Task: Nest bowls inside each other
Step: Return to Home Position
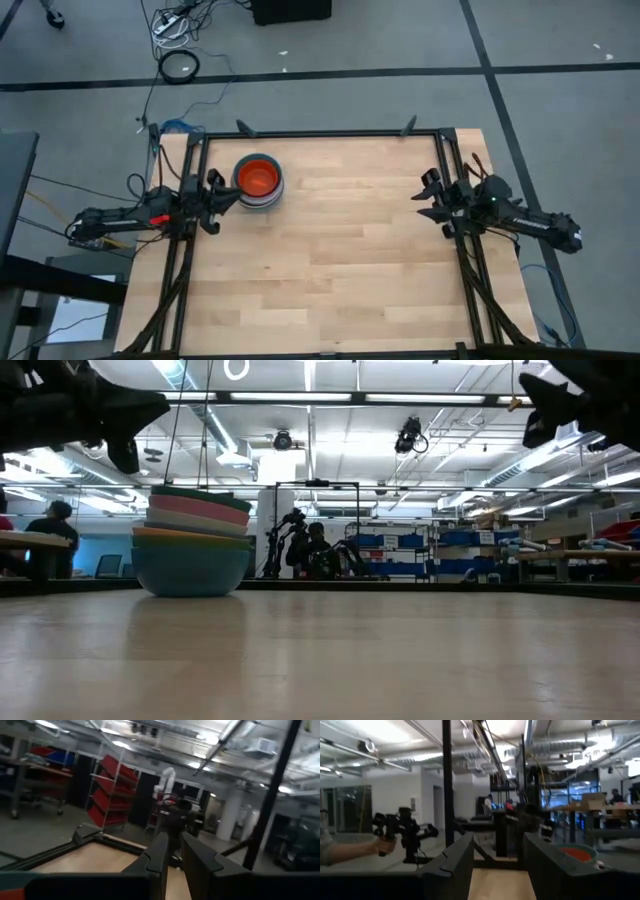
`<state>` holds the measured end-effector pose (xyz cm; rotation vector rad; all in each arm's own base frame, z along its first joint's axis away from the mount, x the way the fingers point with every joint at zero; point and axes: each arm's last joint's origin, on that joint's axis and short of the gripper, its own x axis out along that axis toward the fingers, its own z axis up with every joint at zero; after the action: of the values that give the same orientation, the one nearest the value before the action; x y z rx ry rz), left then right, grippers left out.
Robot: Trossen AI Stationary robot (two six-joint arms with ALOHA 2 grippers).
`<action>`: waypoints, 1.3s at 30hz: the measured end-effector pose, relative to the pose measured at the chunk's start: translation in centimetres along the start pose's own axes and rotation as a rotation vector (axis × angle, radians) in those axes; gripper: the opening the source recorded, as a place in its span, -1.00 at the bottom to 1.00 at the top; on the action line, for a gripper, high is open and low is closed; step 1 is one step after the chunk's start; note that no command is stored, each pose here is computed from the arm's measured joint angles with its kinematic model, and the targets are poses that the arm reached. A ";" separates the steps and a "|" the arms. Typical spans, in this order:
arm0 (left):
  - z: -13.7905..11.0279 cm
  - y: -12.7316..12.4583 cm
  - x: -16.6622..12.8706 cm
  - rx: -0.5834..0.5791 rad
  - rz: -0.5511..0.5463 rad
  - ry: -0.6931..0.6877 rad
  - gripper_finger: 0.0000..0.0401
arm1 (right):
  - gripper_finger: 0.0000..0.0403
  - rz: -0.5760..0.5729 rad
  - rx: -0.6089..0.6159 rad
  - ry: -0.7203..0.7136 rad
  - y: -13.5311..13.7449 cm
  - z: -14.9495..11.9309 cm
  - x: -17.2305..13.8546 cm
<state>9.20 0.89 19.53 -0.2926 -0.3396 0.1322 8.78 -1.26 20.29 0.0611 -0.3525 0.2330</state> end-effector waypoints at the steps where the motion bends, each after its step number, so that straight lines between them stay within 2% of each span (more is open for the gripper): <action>1: 0.0 0.0 0.0 0.017 -0.012 0.003 -0.70 | -0.21 -0.007 -0.007 0.012 -0.1 -0.1 0.0; 4: -0.5 0.1 0.0 0.081 0.010 0.051 -0.70 | -0.21 -0.032 -0.036 0.064 -0.3 -0.6 -0.1; 10: -1.8 0.8 -0.2 0.186 0.130 0.176 -0.70 | -0.21 -0.082 -0.053 0.189 -0.8 -1.9 -0.4; 16: -1.8 0.8 -0.2 0.265 0.121 0.187 -0.70 | -0.21 -0.093 -0.066 0.292 -0.9 -3.0 -0.6; 20: -1.9 0.8 -0.2 0.257 0.121 0.190 -0.70 | -0.21 -0.102 -0.004 0.291 -0.9 -3.0 -0.7; 25: -1.8 0.8 -0.2 0.178 0.127 0.184 -0.70 | -0.21 -0.114 0.082 0.285 -0.9 -3.0 -0.7; 39: -1.8 0.8 -0.2 0.183 0.125 0.181 -0.70 | -0.21 -0.111 0.086 0.281 -0.9 -2.9 -0.6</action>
<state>9.57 1.16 17.59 -0.1432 -0.1286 0.2564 9.39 -1.99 17.30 0.1304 -0.0585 0.1441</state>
